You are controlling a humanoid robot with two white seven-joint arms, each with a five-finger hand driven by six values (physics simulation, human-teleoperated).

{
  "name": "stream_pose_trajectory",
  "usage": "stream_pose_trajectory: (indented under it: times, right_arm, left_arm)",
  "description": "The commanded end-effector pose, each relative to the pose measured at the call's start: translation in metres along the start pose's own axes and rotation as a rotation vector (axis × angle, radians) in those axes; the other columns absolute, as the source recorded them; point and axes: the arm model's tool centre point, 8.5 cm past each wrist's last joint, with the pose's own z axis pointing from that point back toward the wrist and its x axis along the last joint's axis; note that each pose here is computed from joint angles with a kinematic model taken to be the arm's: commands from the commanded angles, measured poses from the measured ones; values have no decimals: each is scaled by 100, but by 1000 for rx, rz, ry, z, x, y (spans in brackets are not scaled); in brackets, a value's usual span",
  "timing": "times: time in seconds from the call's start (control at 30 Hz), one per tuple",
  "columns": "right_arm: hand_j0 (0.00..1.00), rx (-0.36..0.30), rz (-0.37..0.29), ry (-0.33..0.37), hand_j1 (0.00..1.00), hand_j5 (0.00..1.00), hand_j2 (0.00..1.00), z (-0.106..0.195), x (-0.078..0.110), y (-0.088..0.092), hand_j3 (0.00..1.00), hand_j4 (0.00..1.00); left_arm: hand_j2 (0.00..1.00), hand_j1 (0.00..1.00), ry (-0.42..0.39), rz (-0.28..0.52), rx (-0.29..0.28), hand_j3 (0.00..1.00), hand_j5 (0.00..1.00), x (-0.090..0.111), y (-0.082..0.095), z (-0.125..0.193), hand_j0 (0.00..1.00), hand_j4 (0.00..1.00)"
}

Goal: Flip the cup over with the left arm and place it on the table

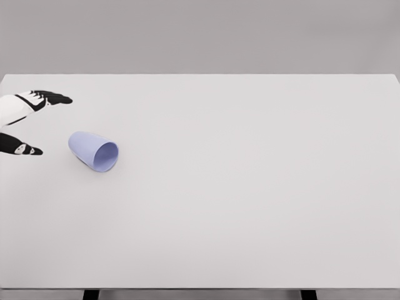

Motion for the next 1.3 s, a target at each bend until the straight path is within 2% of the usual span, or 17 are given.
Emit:
stream_pose_trajectory:
  times: [0.0, 0.07, 0.1, 0.13, 0.4, 0.5, 0.73, 0.83, 1.0, 1.07, 1.1, 1.2, 1.27]
  right_arm:
    - [100, 1, 0, 0, 100, 100, 100, 0, 0, 0, 100, 100]
    - [100, 1, 0, 0, 100, 100, 100, 0, 0, 0, 100, 100]
    - [100, 1, 0, 0, 100, 100, 100, 0, 0, 0, 100, 100]
    - [100, 1, 0, 0, 100, 100, 100, 0, 0, 0, 100, 100]
    - [100, 1, 0, 0, 100, 100, 100, 0, 0, 0, 100, 100]
    - [100, -1, 0, 0, 100, 100, 100, 0, 0, 0, 100, 100]
    - [100, 1, 0, 0, 100, 100, 100, 0, 0, 0, 100, 100]
    - [100, 1, 0, 0, 100, 100, 100, 0, 0, 0, 100, 100]
    - [100, 1, 0, 0, 100, 100, 100, 0, 0, 0, 100, 100]
    - [100, 1, 0, 0, 100, 100, 100, 0, 0, 0, 100, 100]
    - [100, 1, 0, 0, 100, 100, 100, 0, 0, 0, 100, 100]
    - [100, 1, 0, 0, 100, 100, 100, 0, 0, 0, 100, 100]
    - [100, 1, 0, 0, 100, 100, 100, 0, 0, 0, 100, 100]
  left_arm:
    - [100, 100, -10, 53, -1, 100, 100, -3, -4, 0, 100, 100]
    - [100, 100, -8, 65, -39, 100, 100, -7, -13, -5, 100, 100]
    - [100, 100, -23, 64, -92, 100, 100, -4, -23, -16, 100, 100]
    - [100, 100, -37, 56, -115, 100, 100, -2, -24, -24, 100, 100]
    - [100, 100, -39, 74, -196, 100, 100, -9, -38, -43, 100, 100]
    - [100, 100, -37, 92, -234, 100, 100, -13, -49, -50, 100, 100]
    - [100, 100, -46, 87, -252, 100, 100, -8, -54, -55, 100, 100]
    - [99, 99, -62, 29, -269, 99, 99, 3, -50, -61, 99, 99]
    - [99, 99, 80, 39, -286, 99, 99, 7, -44, -71, 99, 99]
    - [98, 98, 98, 37, -287, 98, 98, 7, -43, -72, 98, 98]
    - [98, 98, 109, 9, -293, 98, 98, 6, -42, -73, 98, 98]
    - [97, 97, 98, -59, -295, 97, 97, 18, -53, -100, 97, 97]
    - [97, 97, 92, -76, -300, 97, 97, 22, -55, -102, 97, 97]
